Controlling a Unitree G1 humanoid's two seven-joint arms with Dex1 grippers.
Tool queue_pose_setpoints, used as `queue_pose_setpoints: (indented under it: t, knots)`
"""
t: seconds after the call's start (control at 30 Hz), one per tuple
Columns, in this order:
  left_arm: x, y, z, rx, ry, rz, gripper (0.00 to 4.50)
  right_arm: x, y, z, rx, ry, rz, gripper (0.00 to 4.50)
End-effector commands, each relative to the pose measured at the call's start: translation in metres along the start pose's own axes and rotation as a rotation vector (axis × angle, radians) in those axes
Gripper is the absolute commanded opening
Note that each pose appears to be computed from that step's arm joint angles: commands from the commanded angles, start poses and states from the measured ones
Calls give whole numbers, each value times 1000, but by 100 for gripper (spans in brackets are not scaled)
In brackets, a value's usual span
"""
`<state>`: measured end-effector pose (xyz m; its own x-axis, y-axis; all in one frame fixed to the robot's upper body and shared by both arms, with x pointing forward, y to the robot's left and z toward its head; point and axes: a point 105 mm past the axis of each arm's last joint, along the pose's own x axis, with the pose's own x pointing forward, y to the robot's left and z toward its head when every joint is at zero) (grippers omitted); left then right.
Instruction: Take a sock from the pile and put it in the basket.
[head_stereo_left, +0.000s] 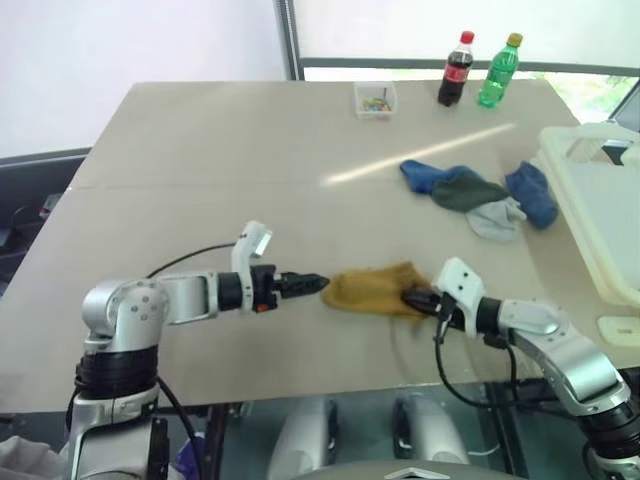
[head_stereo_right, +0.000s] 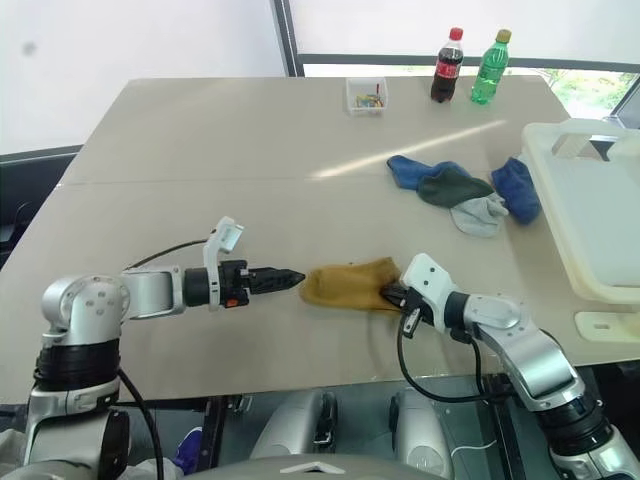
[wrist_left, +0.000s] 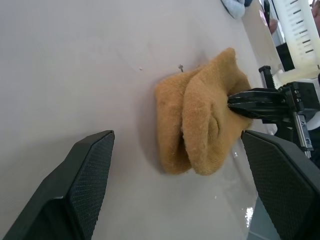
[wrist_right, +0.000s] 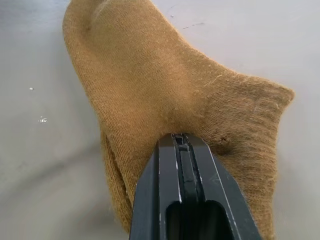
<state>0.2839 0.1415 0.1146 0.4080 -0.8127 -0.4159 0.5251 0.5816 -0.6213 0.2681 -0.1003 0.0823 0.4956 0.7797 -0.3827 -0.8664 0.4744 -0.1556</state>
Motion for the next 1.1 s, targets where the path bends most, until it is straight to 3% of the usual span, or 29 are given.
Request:
queue_pose_setpoints:
  t: [0.03, 0.4, 0.7, 1.1]
  knots:
    - [8, -13, 5, -29, 19, -91, 430, 2, 3, 0, -3, 2, 3, 4]
    - [24, -29, -8, -115, 113, -218, 430, 3, 4, 1, -1, -7, -22, 4]
    - [28, -49, 1, -158, 74, -389, 430, 1, 4, 1, 4, -3, -33, 4]
    - [38, -64, 12, -149, 19, -471, 430, -3, 2, 1, 11, 0, -55, 4]
